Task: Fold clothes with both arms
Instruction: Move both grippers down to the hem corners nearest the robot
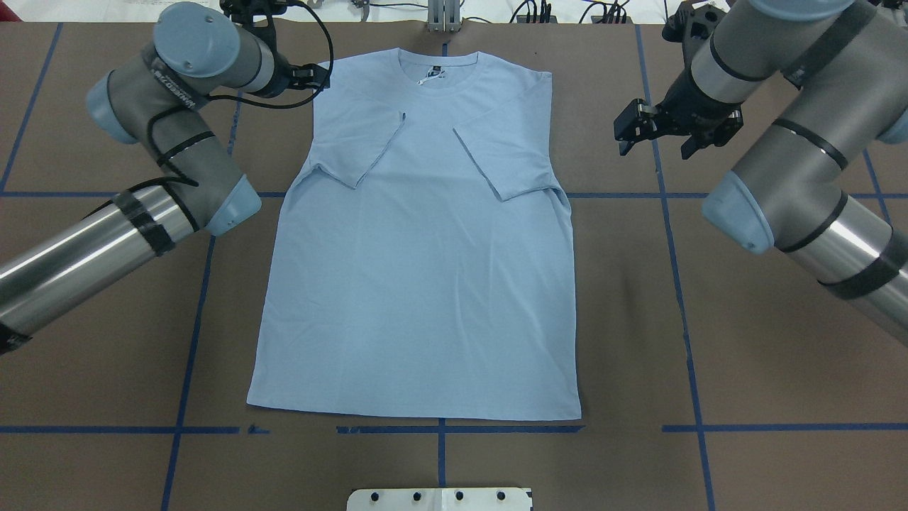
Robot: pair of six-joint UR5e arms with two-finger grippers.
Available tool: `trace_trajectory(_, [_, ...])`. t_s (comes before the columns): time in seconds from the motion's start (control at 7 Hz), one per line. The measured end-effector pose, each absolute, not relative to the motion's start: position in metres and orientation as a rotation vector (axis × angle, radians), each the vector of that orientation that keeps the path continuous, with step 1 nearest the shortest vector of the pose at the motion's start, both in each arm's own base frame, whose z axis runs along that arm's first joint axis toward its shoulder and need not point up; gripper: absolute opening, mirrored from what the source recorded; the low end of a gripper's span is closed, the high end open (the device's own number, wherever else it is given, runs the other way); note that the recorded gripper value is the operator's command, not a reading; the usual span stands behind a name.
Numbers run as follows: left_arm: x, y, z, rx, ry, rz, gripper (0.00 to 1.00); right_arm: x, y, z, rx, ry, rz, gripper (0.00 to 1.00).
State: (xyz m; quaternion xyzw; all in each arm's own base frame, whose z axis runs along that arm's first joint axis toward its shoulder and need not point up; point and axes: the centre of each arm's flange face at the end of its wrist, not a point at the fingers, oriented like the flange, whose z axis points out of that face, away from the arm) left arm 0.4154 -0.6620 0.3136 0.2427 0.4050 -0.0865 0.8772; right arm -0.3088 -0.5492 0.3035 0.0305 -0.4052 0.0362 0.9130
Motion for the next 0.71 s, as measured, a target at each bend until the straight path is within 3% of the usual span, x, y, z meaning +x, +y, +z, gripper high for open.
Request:
trace_trajectory(0.29, [0.374, -0.587, 0.290, 0.419, 0.889, -0.087, 1.00, -0.325, -0.483, 0.305, 0.066, -0.882, 0.135, 1.00])
trace_trajectory(0.71, [0.348, -0.521, 0.304, 0.366, 0.921, -0.034, 1.00, -0.374, -0.383, 0.320, 0.044, -0.916, 0.190, 1.00])
